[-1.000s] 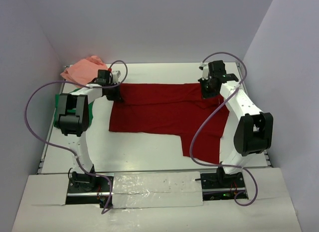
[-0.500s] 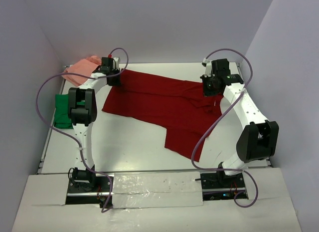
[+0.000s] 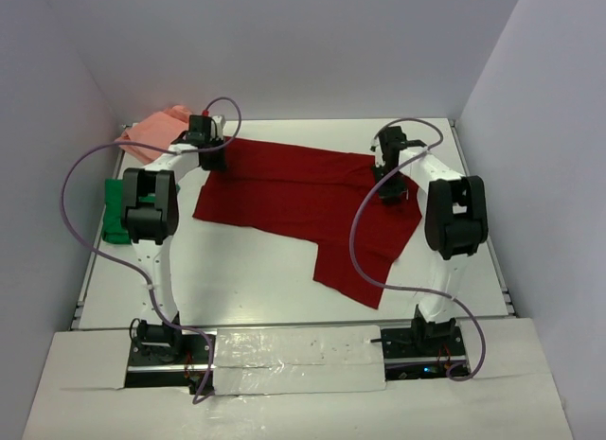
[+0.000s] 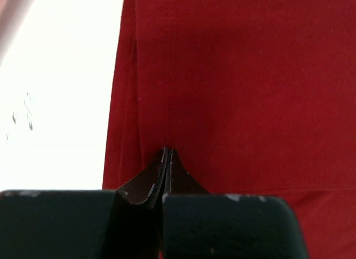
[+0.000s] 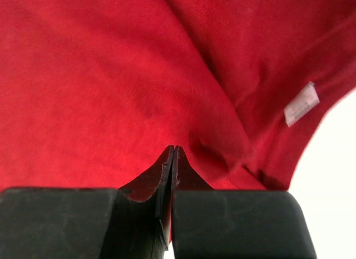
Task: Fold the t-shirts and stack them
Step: Fold the flattened tshirt in 1/3 of the way
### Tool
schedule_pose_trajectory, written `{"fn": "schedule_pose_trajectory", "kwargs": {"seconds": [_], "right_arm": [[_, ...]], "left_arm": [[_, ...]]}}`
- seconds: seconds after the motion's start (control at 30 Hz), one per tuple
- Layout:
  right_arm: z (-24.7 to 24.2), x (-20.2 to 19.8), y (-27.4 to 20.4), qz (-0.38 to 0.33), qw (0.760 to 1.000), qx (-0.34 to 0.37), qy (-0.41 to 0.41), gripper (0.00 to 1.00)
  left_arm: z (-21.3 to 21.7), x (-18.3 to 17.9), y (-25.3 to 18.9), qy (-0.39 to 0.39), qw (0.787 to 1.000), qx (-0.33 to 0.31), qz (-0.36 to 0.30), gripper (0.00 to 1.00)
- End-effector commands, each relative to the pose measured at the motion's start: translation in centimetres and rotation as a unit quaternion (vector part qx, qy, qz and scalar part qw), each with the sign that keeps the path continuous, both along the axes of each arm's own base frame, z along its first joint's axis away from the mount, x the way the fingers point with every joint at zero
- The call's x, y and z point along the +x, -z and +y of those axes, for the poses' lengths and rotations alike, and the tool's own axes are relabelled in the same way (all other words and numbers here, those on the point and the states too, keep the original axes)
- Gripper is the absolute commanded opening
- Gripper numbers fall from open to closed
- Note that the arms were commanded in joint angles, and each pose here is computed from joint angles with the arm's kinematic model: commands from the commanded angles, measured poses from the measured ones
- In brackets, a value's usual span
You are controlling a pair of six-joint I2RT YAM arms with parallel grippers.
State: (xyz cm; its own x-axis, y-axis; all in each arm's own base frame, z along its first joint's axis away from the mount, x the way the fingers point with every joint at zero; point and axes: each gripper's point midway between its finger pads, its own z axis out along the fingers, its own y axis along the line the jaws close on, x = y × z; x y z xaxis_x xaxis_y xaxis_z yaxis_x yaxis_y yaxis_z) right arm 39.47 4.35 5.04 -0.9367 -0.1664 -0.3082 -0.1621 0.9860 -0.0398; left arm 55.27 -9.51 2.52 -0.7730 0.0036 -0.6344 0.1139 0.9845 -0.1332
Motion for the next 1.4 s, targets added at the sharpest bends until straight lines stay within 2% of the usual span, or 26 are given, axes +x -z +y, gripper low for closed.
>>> {"fn": "schedule_pose_trajectory", "kwargs": {"seconds": [0.0, 0.13, 0.23, 0.27, 0.33, 0.37, 0.4, 0.43, 0.57, 0.8, 1.1, 1.37], "right_arm": [[-0.4, 2.5, -1.4, -0.030, 0.999, -0.017, 0.006, 0.00], [-0.6, 3.0, -0.6, -0.018, 1.000, -0.023, 0.004, 0.00], [0.2, 2.5, -1.3, -0.030, 1.000, 0.000, -0.008, 0.00], [1.3, 2.4, -1.5, -0.031, 0.999, 0.032, -0.027, 0.00], [1.7, 2.0, -2.0, -0.036, 0.998, 0.039, -0.030, 0.12], [2.4, 1.6, -2.0, -0.032, 0.997, 0.056, -0.042, 0.26], [2.7, 1.4, -2.2, -0.032, 0.996, 0.063, -0.046, 0.36], [2.9, 1.0, -2.3, -0.032, 0.996, 0.067, -0.047, 0.41], [4.8, 0.0, -2.6, -0.023, 0.995, 0.073, -0.071, 0.47], [5.5, 0.3, -3.1, -0.044, 0.994, 0.058, -0.082, 0.48], [1.9, 2.2, -1.3, -0.065, 0.995, -0.067, -0.035, 0.46], [2.1, 2.0, -0.5, -0.053, 0.995, -0.069, -0.041, 0.38]], "left_arm": [[0.2, -1.5, -1.6, 0.007, 1.000, -0.004, 0.005, 0.00], [0.3, -2.1, -1.9, 0.011, 1.000, -0.003, 0.005, 0.00], [0.2, -2.4, -1.8, 0.013, 1.000, -0.006, 0.007, 0.00], [0.1, -2.5, -1.7, 0.013, 1.000, -0.007, 0.009, 0.00], [0.0, -2.7, -1.4, 0.015, 1.000, -0.010, 0.013, 0.00], [0.1, -2.7, -1.4, 0.014, 1.000, -0.009, 0.013, 0.00], [0.1, -2.7, -1.3, 0.013, 1.000, -0.008, 0.013, 0.00], [0.1, -2.8, -1.3, 0.014, 1.000, -0.008, 0.013, 0.00], [0.1, -2.8, -1.1, 0.015, 1.000, -0.009, 0.015, 0.00], [0.0, -2.9, -1.7, 0.017, 1.000, -0.010, 0.010, 0.00], [0.0, -3.5, -1.9, 0.021, 1.000, -0.013, 0.006, 0.00], [-0.1, -3.6, -2.3, 0.023, 1.000, -0.016, 0.003, 0.00]]}}
